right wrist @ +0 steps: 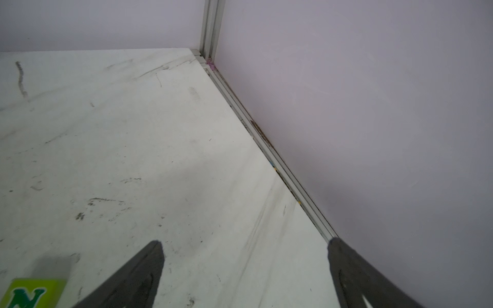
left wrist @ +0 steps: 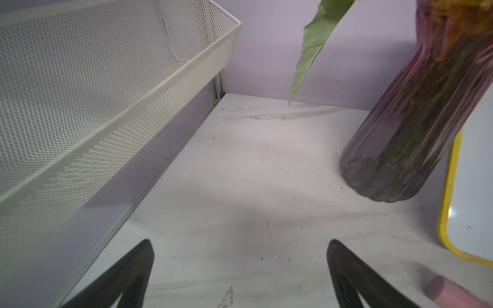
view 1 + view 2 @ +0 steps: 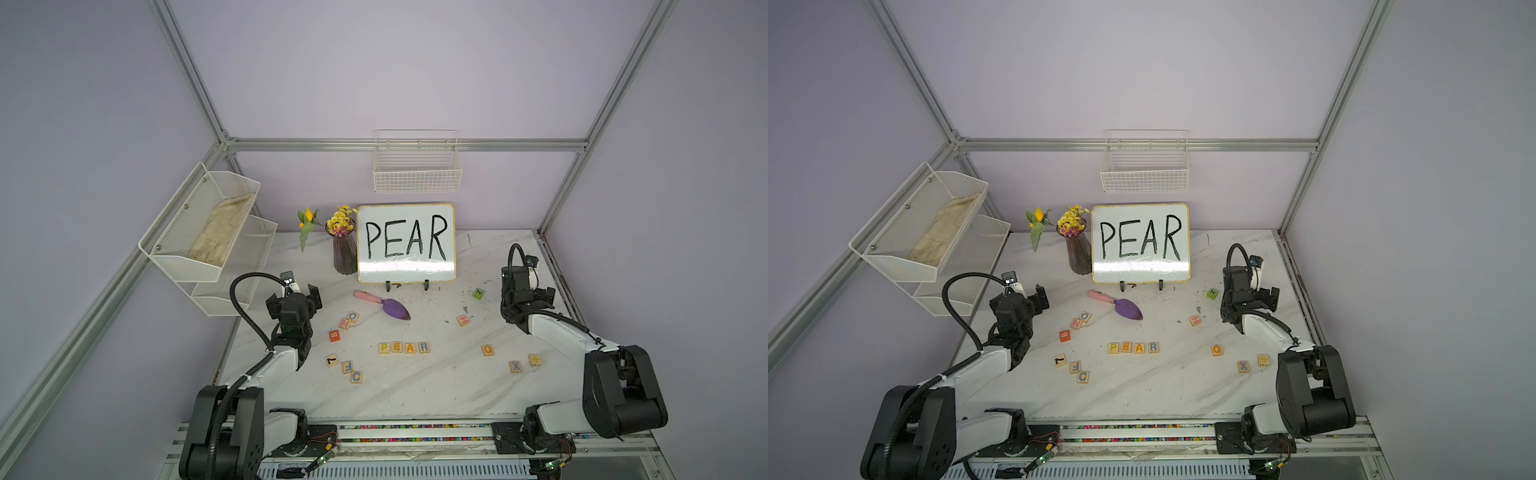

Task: Spell the uppercase word “pear” with letter blocks
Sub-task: Reset both arms

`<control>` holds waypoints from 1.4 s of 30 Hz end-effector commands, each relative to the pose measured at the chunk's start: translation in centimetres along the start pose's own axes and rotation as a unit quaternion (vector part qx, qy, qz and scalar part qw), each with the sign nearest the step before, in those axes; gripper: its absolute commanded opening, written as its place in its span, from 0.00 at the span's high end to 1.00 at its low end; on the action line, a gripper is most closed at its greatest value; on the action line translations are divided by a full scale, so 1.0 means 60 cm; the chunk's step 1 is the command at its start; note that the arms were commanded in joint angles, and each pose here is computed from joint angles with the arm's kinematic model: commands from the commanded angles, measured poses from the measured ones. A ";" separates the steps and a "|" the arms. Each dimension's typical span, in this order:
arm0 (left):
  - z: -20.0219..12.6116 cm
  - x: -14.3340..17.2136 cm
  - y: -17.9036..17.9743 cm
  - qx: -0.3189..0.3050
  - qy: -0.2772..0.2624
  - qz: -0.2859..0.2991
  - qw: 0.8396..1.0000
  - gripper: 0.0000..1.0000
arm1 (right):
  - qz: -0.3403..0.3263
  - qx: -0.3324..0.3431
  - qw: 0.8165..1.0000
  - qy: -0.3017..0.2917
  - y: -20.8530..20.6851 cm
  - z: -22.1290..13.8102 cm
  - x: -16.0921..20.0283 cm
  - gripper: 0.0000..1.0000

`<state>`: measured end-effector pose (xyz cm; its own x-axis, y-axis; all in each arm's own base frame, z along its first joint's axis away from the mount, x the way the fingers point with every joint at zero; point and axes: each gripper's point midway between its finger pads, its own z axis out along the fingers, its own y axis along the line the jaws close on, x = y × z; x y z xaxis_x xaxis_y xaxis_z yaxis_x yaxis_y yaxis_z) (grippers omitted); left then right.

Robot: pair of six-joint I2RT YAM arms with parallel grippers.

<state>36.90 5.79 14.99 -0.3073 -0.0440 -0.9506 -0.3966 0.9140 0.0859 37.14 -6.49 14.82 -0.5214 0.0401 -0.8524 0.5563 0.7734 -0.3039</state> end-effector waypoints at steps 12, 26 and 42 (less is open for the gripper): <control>0.035 0.037 -0.029 0.029 -0.057 0.002 0.998 0.00 | -0.020 -0.161 0.985 -0.054 0.103 0.034 0.048 0.03; 0.041 0.039 -0.036 0.033 -0.058 0.015 0.998 0.00 | -0.024 -0.321 0.944 -0.073 0.190 -0.001 0.083 0.03; 0.044 0.039 -0.036 0.031 -0.055 0.014 0.998 0.00 | -0.001 -0.295 0.954 -0.044 0.190 0.046 0.123 0.03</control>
<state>38.92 4.67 10.38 -0.2683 0.0157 -0.9632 -0.3262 0.9393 0.1062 41.69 1.21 4.52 -0.4231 0.0002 -0.9061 0.0742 0.9967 -0.0344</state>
